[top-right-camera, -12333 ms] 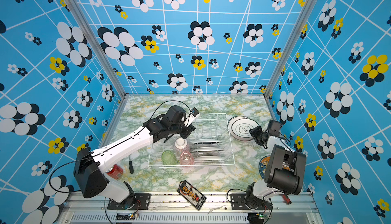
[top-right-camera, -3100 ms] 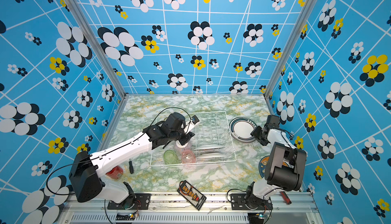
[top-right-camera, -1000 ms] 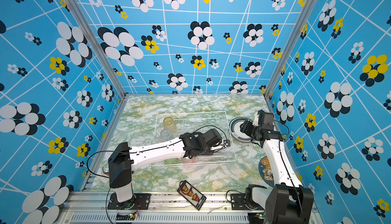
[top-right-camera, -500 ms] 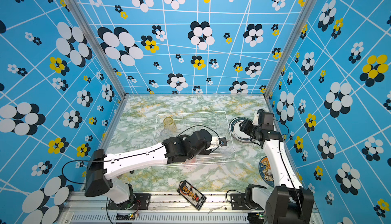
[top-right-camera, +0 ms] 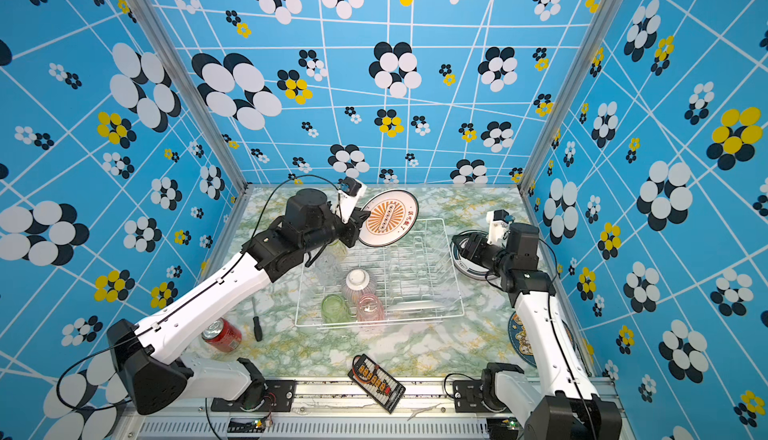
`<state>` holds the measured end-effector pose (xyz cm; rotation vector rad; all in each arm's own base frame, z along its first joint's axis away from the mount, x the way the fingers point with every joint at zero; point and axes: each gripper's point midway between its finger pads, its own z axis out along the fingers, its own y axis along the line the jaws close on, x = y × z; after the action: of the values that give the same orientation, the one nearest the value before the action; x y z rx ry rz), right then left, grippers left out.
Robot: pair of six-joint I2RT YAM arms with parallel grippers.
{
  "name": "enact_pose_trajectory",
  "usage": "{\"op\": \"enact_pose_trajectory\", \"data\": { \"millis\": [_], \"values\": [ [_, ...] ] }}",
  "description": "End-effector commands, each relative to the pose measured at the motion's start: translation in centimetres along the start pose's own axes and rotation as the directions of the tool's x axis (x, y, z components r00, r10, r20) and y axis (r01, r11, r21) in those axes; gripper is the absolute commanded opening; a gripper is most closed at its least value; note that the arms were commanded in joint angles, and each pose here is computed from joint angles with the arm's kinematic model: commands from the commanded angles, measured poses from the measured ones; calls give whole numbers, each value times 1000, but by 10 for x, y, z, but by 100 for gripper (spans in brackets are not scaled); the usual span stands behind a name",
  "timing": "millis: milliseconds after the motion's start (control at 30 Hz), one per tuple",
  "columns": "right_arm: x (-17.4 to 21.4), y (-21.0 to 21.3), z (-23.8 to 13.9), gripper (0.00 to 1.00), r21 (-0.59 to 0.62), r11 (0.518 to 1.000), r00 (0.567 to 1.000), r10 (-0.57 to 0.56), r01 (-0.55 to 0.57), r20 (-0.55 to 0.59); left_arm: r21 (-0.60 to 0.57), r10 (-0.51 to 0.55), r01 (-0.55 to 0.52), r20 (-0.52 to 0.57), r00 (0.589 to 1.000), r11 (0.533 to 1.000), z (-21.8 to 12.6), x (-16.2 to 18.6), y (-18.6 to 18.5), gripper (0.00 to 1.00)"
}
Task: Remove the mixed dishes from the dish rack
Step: 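Lift the orange-sunburst plate and grasp its rim with the right gripper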
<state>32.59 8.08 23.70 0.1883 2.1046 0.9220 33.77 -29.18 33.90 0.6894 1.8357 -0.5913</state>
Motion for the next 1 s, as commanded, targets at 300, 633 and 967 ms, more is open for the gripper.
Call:
{"op": "enact_pose_trajectory", "data": {
  "millis": [300,633,967],
  "values": [
    [2,82,-7,57,-387,921,999,-47,39,-12,471,-489,455,-56,870,756,32,-3,-18,0],
    [-4,78,6,56,-394,919,1000,-10,5,-12,550,-557,523,-121,821,651,58,4,-23,0],
    [-10,83,11,23,-416,909,1000,17,-14,2,572,-578,567,-188,794,593,81,19,-31,0]
  ]
}}
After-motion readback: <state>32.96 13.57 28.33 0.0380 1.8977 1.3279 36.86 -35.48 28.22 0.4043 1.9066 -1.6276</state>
